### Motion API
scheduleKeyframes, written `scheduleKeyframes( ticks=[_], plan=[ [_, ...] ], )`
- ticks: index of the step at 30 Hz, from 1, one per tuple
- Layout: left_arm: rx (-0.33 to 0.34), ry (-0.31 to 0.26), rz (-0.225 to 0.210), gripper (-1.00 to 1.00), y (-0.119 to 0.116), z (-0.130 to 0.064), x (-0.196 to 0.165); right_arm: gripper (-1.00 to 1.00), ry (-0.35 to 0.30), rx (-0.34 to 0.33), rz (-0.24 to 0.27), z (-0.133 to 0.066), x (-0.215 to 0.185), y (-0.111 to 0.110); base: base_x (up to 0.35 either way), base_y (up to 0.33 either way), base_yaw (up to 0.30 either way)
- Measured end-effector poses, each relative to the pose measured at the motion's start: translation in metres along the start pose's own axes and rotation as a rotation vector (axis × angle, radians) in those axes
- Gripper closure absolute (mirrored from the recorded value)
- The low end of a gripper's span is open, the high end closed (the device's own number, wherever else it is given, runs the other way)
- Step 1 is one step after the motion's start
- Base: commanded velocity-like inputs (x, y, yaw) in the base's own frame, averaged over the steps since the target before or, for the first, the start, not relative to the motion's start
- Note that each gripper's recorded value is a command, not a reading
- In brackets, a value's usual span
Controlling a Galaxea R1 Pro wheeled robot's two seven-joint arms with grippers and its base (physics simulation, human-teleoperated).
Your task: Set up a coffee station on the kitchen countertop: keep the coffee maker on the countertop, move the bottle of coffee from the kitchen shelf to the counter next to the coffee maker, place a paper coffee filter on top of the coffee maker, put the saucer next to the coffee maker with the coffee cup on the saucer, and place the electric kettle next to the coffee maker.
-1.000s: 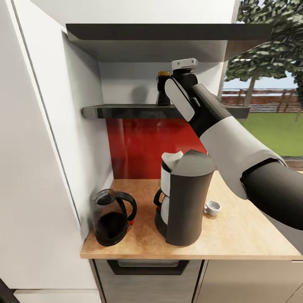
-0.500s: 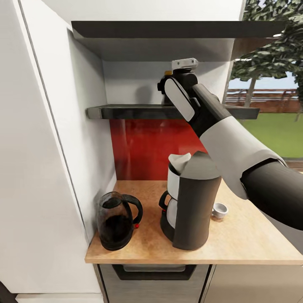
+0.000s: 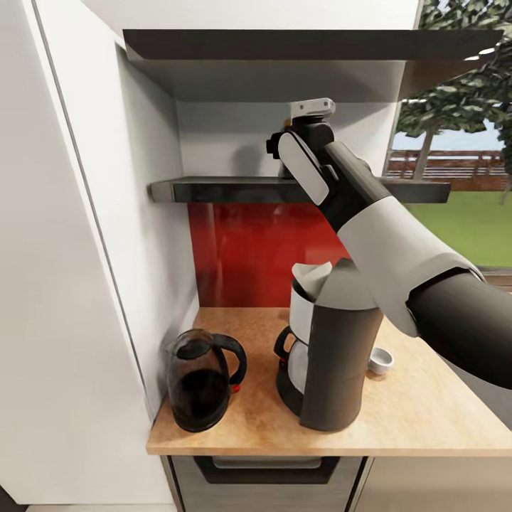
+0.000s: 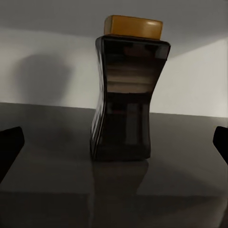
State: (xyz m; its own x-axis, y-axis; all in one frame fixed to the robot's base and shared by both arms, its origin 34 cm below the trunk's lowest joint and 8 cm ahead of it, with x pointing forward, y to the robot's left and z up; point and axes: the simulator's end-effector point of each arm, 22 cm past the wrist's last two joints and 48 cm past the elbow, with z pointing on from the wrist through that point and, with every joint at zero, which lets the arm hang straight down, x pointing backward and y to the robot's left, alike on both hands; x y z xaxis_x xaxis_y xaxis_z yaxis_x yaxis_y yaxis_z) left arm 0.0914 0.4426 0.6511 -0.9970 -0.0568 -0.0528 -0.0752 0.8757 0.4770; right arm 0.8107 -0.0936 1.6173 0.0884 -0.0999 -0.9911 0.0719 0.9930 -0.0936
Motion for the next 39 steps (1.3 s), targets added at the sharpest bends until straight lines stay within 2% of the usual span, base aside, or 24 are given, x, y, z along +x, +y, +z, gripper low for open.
scheduleKeyframes(
  ticks=[39],
  plan=[
    [0.006,-0.001,0.002,-1.0,-0.0032,-0.0008,0.0001,-1.0,-0.001,0.003,-0.001,-0.0004,-0.0006,-0.0008,0.091,-0.009,0.0]
  ],
)
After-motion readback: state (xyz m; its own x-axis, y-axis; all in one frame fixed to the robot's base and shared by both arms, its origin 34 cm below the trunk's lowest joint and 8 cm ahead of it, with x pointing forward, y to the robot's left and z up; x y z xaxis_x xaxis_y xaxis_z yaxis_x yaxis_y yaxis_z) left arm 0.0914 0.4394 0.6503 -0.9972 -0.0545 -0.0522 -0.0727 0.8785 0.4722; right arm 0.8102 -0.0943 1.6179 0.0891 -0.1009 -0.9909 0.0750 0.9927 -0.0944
